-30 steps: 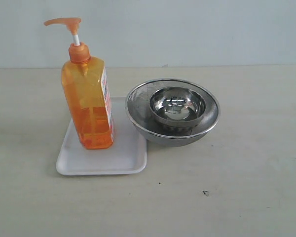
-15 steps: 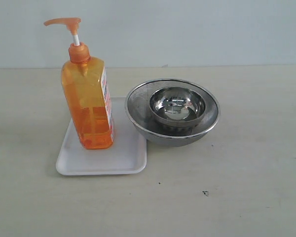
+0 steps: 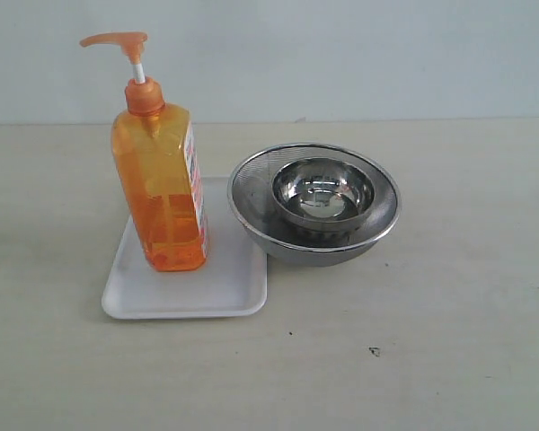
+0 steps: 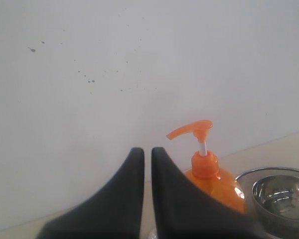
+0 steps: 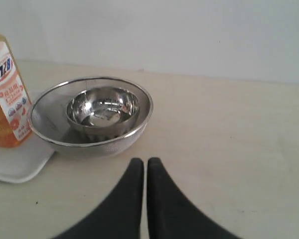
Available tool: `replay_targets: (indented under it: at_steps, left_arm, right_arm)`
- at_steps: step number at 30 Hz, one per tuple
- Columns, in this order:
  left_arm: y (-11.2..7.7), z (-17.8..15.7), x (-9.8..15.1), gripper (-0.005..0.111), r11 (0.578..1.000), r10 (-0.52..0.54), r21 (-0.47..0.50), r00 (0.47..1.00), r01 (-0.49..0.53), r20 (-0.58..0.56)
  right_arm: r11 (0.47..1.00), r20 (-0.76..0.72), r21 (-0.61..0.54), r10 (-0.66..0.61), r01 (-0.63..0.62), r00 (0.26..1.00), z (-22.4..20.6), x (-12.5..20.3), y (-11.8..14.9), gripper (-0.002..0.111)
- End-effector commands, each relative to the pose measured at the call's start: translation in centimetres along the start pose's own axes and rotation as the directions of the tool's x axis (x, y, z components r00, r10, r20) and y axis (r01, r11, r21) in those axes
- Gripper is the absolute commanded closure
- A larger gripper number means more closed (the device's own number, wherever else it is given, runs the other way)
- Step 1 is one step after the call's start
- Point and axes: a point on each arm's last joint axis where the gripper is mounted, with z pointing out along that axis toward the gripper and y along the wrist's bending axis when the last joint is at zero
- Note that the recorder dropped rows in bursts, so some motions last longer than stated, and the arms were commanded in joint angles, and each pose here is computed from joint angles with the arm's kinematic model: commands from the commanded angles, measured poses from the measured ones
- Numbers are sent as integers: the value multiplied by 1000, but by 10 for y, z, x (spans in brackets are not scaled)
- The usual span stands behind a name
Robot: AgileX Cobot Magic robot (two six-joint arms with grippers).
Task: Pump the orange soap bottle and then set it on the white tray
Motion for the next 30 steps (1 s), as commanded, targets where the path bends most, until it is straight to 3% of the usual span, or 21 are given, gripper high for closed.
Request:
replay_targets:
  at_steps: [1, 8, 14, 20, 30]
  left_arm:
    - [0, -1, 1, 102, 1000, -19, -7, 1000, 19, 0]
    - [0, -1, 1, 102, 1000, -19, -7, 1000, 19, 2]
    - [0, -1, 1, 102, 1000, -19, -7, 1000, 19, 2]
    - [0, -1, 1, 102, 1000, -19, -7, 1000, 19, 2]
    - [0, -1, 1, 102, 1000, -19, -7, 1000, 19, 2]
  right_arm:
    - [999, 80, 4, -44, 44, 996, -17, 3, 1, 108]
    - [998, 97, 44, -39, 35, 995, -4, 26, -4, 108]
    - [984, 82, 165, 60, -73, 995, 7, 53, -13, 108]
    - [947, 66, 296, 109, -123, 992, 6, 57, -20, 108]
    - [940, 19, 309, 147, -145, 989, 6, 62, -20, 108]
